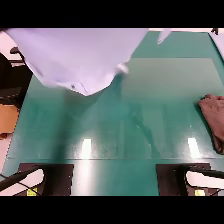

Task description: Fold the shirts.

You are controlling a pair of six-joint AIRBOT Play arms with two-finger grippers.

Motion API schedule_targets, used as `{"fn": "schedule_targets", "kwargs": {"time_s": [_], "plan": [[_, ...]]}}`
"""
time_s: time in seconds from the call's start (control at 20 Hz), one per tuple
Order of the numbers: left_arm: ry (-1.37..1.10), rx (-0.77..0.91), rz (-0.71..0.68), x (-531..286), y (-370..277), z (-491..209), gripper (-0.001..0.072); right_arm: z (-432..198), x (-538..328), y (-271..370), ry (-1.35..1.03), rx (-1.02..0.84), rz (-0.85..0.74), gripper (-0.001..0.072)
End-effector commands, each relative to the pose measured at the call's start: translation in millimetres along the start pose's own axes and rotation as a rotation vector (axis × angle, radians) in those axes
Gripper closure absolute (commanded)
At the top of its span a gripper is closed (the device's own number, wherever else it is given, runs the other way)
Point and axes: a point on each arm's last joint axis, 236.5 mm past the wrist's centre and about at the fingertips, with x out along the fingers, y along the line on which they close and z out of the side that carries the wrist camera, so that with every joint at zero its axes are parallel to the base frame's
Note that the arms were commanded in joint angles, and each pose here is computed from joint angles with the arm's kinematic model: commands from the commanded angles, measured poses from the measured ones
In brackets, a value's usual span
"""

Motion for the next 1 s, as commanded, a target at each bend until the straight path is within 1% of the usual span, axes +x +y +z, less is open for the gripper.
{"fn": "schedule_targets", "kwargs": {"time_s": [0.0, 0.15, 0.25, 0.3, 0.4, 0.55, 0.65, 0.8, 0.95], "plan": [[-0.096, 0.084, 0.039, -56, -32, 20, 0.0689, 35, -118, 19, -0.103, -0.179, -0.174, 0.0697], [-0.081, 0.079, -0.060, -55, -56, 12, 0.0688, 3, -149, 11, -0.036, -0.186, -0.271, 0.0696], [-0.016, 0.044, -0.117, -37, -56, -7, 0.0689, -36, -153, -8, 0.028, -0.137, -0.326, 0.0697], [0.008, 0.031, -0.145, -25, -54, -16, 0.0689, -59, -149, -17, 0.069, -0.097, -0.328, 0.0696], [0.069, 0.020, -0.206, 8, -55, -41, 0.0688, -118, -135, -39, 0.161, -0.005, -0.321, 0.0695], [0.236, 0.022, -0.372, 88, -85, -105, 0.0688, -191, -108, -74, 0.197, 0.098, -0.335, 0.0695], [0.338, 0.024, -0.387, 152, -94, -155, 0.0687, -232, -94, -101, 0.217, 0.163, -0.366, 0.0694], [0.427, -0.012, -0.372, 244, -94, -219, 0.0687, -278, -70, -152, 0.255, 0.181, -0.436, 0.0693], [0.523, -0.078, -0.354, 305, -89, -278, 0.0687, -313, -52, -202, 0.295, 0.244, -0.517, 0.0693]]}}
